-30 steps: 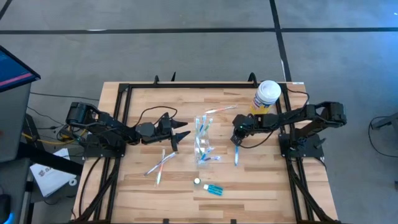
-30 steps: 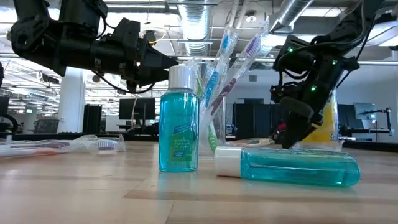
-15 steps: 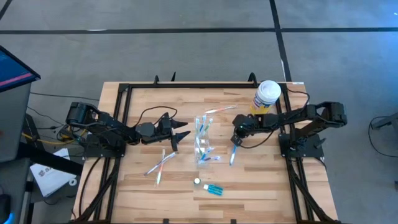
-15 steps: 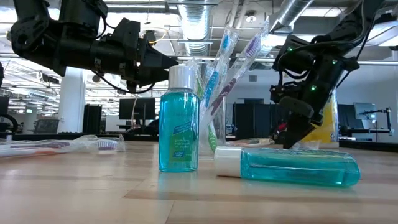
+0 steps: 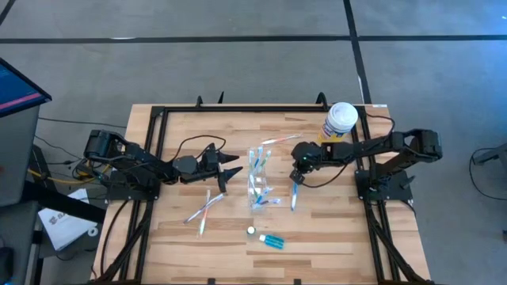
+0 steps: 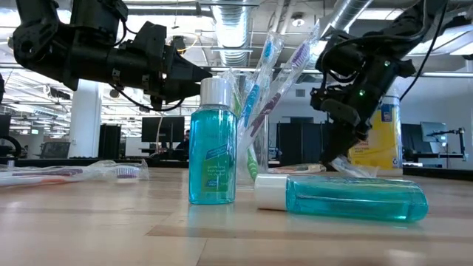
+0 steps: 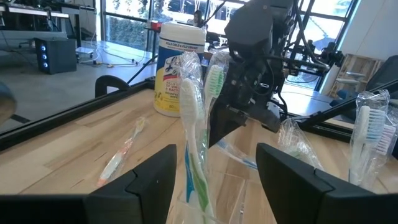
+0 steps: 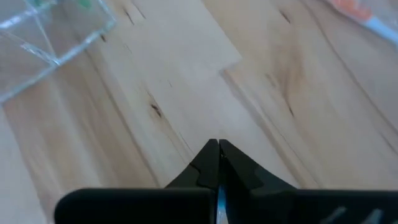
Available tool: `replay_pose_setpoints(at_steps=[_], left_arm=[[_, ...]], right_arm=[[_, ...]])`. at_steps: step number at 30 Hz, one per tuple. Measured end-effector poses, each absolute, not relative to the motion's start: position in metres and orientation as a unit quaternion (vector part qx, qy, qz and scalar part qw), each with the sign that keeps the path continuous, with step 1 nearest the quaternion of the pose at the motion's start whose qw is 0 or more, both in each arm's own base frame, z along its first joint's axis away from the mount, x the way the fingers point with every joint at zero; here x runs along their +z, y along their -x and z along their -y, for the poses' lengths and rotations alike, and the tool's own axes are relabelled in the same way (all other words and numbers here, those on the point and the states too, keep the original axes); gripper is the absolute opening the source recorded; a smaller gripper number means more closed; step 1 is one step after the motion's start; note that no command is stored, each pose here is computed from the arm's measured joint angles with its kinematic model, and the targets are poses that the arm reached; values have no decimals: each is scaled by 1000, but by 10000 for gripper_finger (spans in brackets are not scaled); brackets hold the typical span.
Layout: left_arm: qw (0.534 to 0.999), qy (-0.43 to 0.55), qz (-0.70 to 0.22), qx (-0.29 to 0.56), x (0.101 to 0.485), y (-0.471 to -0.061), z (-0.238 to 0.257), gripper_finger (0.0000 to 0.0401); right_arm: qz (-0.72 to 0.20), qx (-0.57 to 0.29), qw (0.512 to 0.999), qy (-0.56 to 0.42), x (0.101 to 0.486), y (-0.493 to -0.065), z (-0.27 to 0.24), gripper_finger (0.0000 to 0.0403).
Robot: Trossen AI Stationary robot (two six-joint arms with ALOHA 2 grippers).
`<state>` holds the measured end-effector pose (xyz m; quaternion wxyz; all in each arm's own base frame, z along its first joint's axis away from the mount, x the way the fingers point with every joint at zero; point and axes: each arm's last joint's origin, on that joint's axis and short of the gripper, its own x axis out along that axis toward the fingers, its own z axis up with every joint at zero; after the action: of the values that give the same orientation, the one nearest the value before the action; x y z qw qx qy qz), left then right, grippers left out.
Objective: Pick & Place toothbrushing station
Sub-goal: Put the blue toothbrush into the transparent organizer
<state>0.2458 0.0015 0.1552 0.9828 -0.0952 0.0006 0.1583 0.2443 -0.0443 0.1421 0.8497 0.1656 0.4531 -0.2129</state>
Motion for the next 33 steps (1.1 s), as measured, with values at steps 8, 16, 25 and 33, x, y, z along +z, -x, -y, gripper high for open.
replay_pose_setpoints(at_steps=[8,16,25,33], left_arm=[[982,104,1,158,155,-246,-2,214],[982,106,1,158,155,-246,-1,214],[981,108,2,158,155,-246,-1,214],[982,122,4,146,155,-246,-1,214]], right_arm=[[-446,-195,862,-144,165,-260,43,0],[-431,-166,880,-110,197,-279,36,0],[-406,-149,898,-84,236,-295,35,0],[-402,-139,902,-66,261,-300,35,0]])
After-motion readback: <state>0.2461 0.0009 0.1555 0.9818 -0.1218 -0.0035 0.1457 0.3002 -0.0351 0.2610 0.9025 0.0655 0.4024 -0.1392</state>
